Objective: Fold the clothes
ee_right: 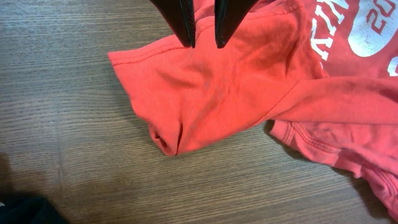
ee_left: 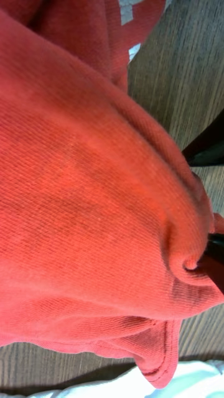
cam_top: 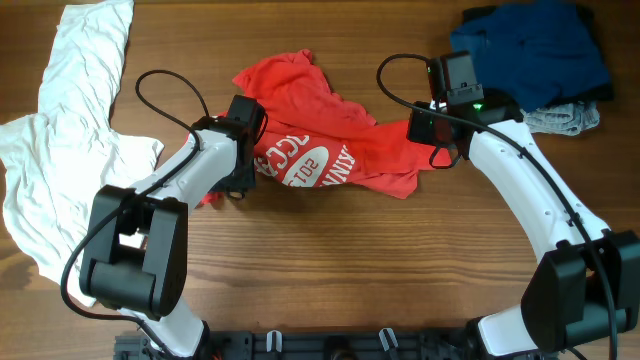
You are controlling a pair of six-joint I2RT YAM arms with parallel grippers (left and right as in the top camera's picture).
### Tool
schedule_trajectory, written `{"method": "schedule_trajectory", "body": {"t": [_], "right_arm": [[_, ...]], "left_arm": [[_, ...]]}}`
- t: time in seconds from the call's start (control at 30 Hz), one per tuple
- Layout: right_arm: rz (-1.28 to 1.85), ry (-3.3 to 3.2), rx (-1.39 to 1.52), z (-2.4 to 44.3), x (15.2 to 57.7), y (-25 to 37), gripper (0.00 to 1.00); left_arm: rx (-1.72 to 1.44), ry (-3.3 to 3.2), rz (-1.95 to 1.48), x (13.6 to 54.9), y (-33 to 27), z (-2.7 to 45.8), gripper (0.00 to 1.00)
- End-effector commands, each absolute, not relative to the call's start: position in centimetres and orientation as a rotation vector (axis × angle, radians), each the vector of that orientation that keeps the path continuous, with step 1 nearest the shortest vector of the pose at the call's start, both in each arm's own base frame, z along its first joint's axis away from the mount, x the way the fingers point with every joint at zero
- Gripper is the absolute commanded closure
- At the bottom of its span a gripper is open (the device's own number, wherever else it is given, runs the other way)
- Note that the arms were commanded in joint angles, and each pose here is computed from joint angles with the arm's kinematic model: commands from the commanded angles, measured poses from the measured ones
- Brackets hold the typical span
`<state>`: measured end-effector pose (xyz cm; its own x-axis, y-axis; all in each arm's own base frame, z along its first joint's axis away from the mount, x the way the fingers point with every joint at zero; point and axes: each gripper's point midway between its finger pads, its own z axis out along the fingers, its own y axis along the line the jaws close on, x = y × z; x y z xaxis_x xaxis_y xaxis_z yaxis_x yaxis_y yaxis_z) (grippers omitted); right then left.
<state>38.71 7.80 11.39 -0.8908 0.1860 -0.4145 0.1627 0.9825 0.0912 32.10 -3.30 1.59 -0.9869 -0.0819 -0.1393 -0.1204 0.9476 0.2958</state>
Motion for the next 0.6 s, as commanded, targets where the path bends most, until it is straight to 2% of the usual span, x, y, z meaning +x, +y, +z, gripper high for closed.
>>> {"method": "schedule_trajectory", "body": {"t": [0.0,0.1,0.23,0.33,0.5,0.57], "right_arm": [[0.078,2.703,0.238,11.0,38.7,7.7,0.88],[0.078,2.703,0.239,11.0,38.7,7.7,0.88],[0.077,2.703,0.236,11.0,38.7,7.7,0.88],[0.078,2.703,0.236,11.0,38.7,7.7,0.88],[0.077,2.706,0.236,11.0,38.6,7.7,0.88],[0.074,2.713,0.236,10.9,38.4,7.7,0.88]], "left_arm": [[-0.179,2.969,0.496,32.1,-2.8,1.2,0.72],[-0.18,2.965,0.493,32.2,-2.8,1.2,0.82],[-0.182,2.955,0.486,32.5,-2.9,1.2,0.85],[-0.187,2.936,0.472,33.0,-3.0,1.3,0.96],[-0.204,2.904,0.447,33.7,-3.3,1.9,0.96],[-0.251,2.898,0.421,33.7,-3.5,4.2,0.96]]}}
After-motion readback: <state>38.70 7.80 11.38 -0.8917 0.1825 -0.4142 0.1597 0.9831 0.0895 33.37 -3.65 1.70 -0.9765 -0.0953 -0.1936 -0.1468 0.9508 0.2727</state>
